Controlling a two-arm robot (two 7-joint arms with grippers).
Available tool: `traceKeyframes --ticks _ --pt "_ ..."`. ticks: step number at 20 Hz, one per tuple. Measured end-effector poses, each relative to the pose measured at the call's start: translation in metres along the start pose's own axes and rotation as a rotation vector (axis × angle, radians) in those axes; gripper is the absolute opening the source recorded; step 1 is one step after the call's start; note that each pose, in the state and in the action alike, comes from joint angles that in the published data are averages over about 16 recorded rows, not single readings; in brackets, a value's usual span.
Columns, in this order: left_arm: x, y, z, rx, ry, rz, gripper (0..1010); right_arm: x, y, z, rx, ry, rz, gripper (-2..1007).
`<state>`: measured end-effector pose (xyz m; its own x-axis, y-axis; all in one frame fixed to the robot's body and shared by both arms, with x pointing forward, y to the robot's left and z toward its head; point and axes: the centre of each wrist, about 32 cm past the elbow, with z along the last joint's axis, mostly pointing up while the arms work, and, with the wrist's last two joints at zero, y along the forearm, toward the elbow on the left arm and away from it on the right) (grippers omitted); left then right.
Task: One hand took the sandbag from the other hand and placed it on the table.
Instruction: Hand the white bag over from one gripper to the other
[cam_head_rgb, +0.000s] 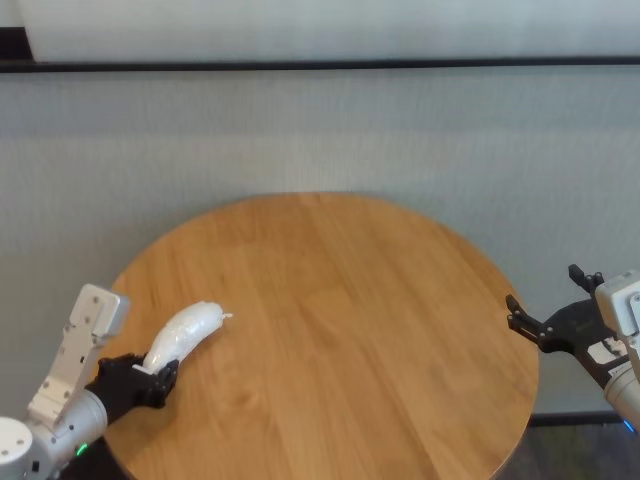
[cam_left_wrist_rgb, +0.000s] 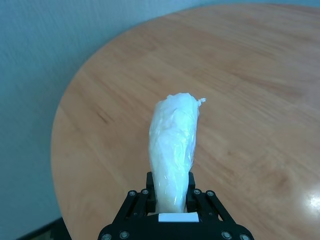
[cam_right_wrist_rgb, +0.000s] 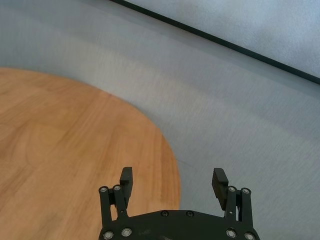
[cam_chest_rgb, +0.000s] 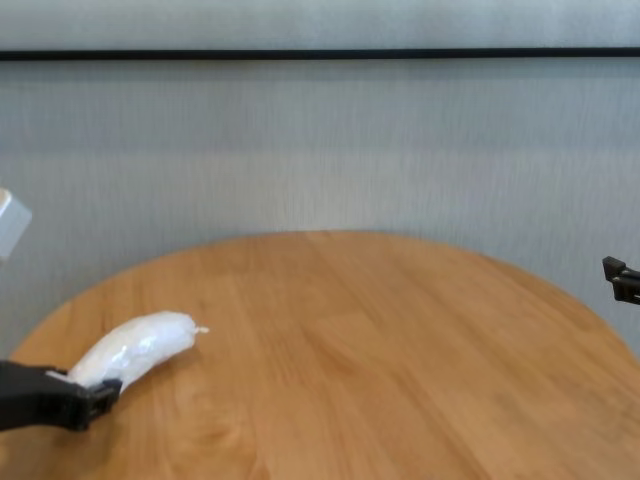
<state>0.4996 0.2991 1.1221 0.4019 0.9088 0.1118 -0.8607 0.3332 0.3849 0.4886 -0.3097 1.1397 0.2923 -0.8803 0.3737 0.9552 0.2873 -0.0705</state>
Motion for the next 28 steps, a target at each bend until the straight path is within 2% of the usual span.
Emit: traceKeyframes --ticks 7,14,19,22,25,28 --pt "0.0109 -0.006 0.0157 -0.019 -0.052 -0.04 343 0.0 0.0 0.0 0.0 0.0 0.0 1001" --pt "0.0322 -0.013 0.0398 -0.068 -0.128 -0.13 343 0.0 0.0 0.0 0.0 0.0 0.0 1001" --pt "0.0536 -0.019 0.0578 -0.133 -0.176 -0.231 343 0.0 0.0 0.0 0.0 0.0 0.0 1001" --pt "0.0668 -0.022 0.0659 -0.179 -0.198 -0.301 343 0.0 0.0 0.0 0.0 0.0 0.0 1001" --pt "0.0781 -0.025 0.0695 -0.223 -0.21 -0.371 343 0.0 0.0 0.0 0.0 0.0 0.0 1001" --pt "0.086 -0.028 0.0694 -0.264 -0.213 -0.436 343 0.0 0.0 0.0 0.0 0.0 0.0 1001"
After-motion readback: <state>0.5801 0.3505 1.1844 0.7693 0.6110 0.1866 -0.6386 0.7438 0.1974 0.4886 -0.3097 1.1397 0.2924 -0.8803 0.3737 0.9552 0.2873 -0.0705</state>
